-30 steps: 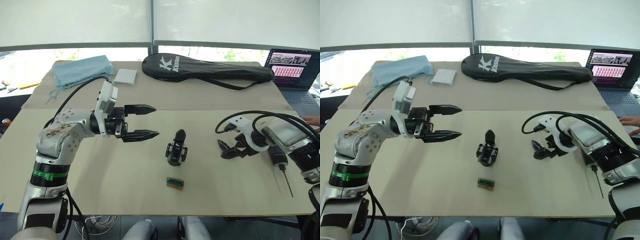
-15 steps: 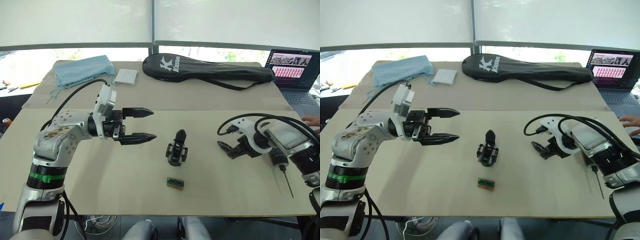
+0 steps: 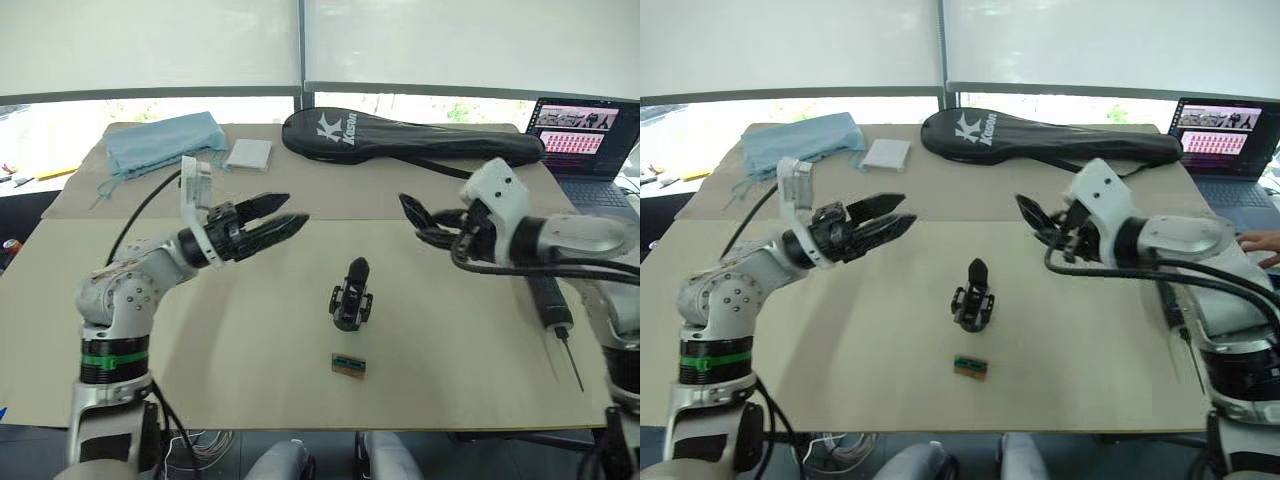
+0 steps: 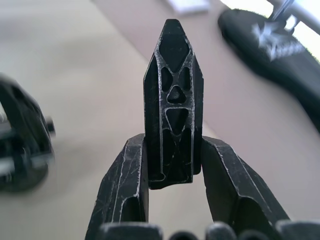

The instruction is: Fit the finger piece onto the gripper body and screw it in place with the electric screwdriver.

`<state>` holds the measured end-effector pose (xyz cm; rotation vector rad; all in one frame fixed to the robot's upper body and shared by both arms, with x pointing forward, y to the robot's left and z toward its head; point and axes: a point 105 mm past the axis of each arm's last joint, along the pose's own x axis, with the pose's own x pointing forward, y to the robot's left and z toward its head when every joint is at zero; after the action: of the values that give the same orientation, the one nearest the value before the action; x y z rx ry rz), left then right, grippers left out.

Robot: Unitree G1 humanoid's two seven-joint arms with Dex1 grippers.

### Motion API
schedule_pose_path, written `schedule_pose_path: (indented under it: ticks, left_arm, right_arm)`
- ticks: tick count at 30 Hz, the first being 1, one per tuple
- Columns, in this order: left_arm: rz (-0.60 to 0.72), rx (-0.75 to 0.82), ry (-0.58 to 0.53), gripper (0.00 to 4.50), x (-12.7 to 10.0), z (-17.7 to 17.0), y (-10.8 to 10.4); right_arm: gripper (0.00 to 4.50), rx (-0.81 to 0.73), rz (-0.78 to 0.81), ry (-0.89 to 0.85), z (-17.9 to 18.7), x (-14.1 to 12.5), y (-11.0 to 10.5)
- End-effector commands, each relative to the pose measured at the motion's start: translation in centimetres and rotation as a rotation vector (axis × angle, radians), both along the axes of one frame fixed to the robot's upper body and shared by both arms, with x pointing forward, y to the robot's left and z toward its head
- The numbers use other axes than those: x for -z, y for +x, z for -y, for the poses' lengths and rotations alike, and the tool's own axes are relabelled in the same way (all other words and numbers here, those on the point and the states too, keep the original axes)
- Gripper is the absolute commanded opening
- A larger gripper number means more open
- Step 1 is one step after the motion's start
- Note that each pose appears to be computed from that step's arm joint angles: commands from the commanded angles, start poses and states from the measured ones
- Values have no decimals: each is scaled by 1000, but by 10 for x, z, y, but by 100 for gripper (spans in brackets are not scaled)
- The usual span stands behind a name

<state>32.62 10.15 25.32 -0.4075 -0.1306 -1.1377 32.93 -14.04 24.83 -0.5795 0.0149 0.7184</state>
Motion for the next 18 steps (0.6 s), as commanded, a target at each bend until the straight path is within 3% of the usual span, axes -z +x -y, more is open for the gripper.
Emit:
schedule_pose_path:
  ticks: [1, 8, 18]
  left_arm:
    - [-23, -26, -78, 450, -17, 12, -1]
    - [-70, -101, -142, 450, -19, 25, 5]
    - [-114, -64, -234, 450, -13, 45, 9]
  right_arm:
    - [111, -14, 216, -30, -23, -30, -3]
    - [111, -59, 279, -53, -48, -33, -6]
    - [111, -109, 261, -31, -66, -24, -12]
